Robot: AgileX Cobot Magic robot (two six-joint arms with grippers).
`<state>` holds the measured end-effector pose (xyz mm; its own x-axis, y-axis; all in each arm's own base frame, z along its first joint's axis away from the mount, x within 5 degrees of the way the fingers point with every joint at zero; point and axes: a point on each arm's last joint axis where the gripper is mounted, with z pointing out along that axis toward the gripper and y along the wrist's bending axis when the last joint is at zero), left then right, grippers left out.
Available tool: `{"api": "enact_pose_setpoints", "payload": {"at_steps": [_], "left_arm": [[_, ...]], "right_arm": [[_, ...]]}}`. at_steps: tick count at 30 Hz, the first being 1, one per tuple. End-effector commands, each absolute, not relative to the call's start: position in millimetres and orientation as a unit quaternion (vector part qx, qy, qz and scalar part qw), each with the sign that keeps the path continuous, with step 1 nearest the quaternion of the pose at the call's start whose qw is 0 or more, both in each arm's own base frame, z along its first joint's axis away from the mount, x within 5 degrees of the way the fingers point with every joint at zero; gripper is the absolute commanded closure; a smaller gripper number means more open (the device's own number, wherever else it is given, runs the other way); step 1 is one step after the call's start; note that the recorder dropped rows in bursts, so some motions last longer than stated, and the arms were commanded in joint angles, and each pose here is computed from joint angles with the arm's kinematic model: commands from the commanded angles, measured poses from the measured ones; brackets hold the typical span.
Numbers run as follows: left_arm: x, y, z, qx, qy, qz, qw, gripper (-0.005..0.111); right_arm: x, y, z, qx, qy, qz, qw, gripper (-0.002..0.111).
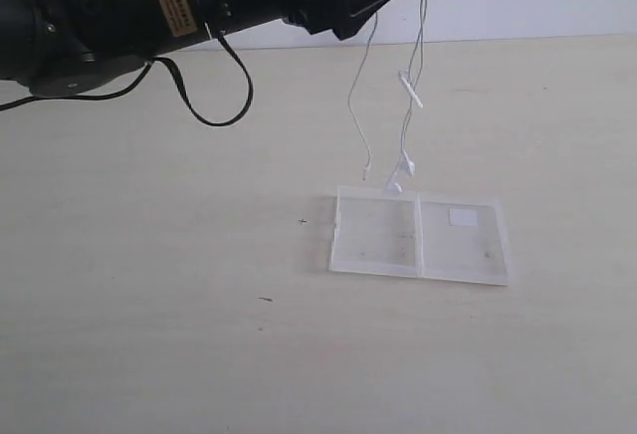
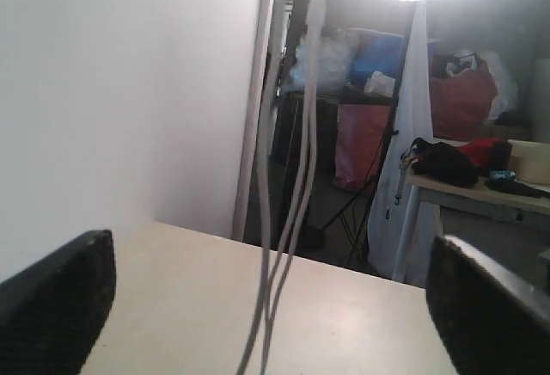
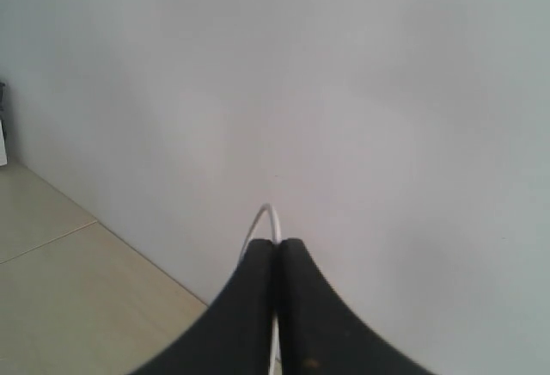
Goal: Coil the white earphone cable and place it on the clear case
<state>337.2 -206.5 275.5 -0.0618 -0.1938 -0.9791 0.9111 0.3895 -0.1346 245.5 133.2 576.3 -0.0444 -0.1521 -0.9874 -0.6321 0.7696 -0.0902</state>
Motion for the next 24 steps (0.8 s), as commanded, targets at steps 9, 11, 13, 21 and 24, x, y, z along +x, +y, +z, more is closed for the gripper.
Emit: {"api": "enact_pose_setpoints", "payload": {"at_steps": [9,11,13,21,24], "left_arm": [[342,-242,266,0.318,0.572,-0.461,0.600,0.014],[344,-242,263,0.316,0.583,-0.452,0.596,0.014],[344,-242,262,0.316,0.588,-0.448,0.595,0.014],[344,-242,261,0.322,0.588,-0.446,0.593,0.040],[343,-243,260,0.327,0.588,-0.444,0.592,0.046]], "right_arm": [[244,133,578,-0.283,0.695,0.189,0.633,0.108],[244,133,578,-0.284,0.696,0.189,0.632,0.108],[244,133,578,-0.284,0.696,0.189,0.632,0.108],[244,133,578,-0.284,0.696,0.189,0.632,0.108],[244,133,578,-0.284,0.696,0.189,0.632,0.108]]}}
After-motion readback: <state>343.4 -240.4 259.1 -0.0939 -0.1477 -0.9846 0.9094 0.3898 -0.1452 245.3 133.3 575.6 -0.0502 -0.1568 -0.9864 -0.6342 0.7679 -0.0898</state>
